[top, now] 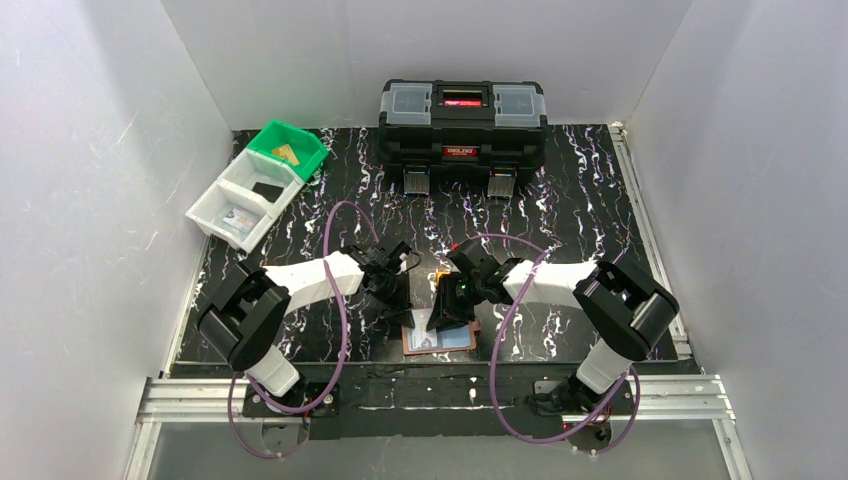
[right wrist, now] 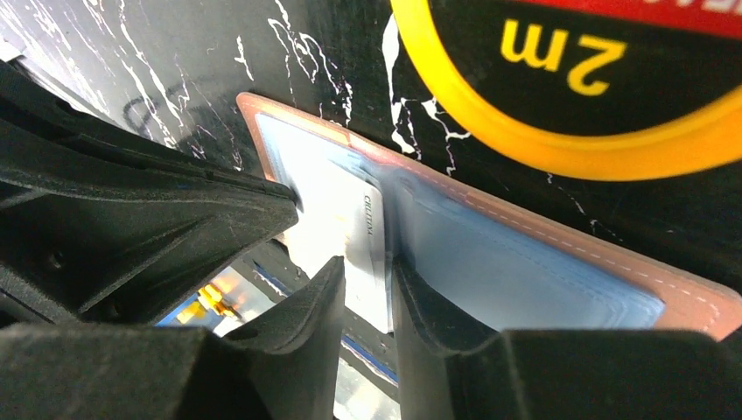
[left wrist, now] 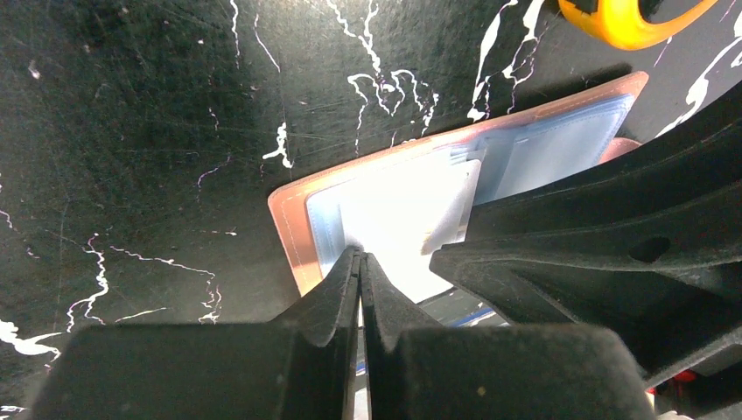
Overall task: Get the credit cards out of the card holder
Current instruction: Remove the credit card from the card holder.
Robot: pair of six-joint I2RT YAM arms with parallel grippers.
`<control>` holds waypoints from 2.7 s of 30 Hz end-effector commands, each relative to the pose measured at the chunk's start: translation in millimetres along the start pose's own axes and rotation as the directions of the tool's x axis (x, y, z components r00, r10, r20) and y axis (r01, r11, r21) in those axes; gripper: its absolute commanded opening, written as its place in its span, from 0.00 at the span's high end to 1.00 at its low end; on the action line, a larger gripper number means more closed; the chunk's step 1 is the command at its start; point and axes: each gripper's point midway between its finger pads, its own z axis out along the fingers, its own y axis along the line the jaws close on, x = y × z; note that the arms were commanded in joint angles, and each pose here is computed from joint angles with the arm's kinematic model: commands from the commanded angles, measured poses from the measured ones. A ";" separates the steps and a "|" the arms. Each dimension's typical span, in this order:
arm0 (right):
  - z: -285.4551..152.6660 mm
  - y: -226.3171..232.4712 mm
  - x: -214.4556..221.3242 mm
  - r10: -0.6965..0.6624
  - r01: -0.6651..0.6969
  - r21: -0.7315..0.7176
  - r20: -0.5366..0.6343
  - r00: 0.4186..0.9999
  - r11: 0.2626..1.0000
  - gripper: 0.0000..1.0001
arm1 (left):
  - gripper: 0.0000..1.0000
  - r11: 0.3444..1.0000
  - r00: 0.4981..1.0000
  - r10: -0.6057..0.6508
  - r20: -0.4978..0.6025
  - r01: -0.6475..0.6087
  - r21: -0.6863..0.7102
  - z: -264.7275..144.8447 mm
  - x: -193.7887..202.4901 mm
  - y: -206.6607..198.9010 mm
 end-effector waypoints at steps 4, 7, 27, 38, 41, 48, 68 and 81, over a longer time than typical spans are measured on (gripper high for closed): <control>5.8 -5.2 6.8 0.025 -0.026 -0.037 -0.024 0.999 0.999 0.65 | 1.00 0.997 0.999 -0.042 -0.023 0.040 -0.073 10.0 11.2 15.9; 5.6 -4.6 5.8 0.040 -0.042 -0.071 -0.025 0.999 0.997 0.65 | 1.00 0.997 0.999 -0.047 -0.023 0.046 -0.066 10.8 11.3 14.1; -9.4 -12.6 -2.0 0.184 -0.174 -0.266 0.013 0.983 0.948 0.74 | 1.00 0.987 0.996 -0.089 -0.033 0.084 -0.137 15.9 18.3 30.8; -12.3 -4.3 -7.0 0.176 -0.162 -0.311 0.016 0.984 0.936 0.81 | 1.00 0.989 0.996 -0.082 -0.039 0.076 -0.123 15.9 18.0 27.6; -12.2 -2.8 -7.9 0.171 -0.158 -0.313 0.014 0.985 0.937 0.83 | 1.00 0.990 0.996 -0.077 -0.040 0.072 -0.119 15.9 17.3 26.4; -11.4 -3.0 -8.4 0.164 -0.151 -0.311 0.016 0.986 0.938 0.93 | 1.00 0.991 0.996 -0.072 -0.046 0.066 -0.118 16.5 17.5 25.9; -21.3 -28.2 -12.8 0.111 -0.094 -0.140 0.121 0.986 0.986 0.99 | 1.00 0.979 0.997 -0.060 -0.044 0.051 -0.196 7.4 16.8 51.0; -10.4 -15.4 -7.4 0.104 -0.093 -0.230 0.037 0.994 0.969 0.66 | 1.00 0.983 0.997 -0.060 -0.055 0.050 -0.175 9.8 16.0 45.9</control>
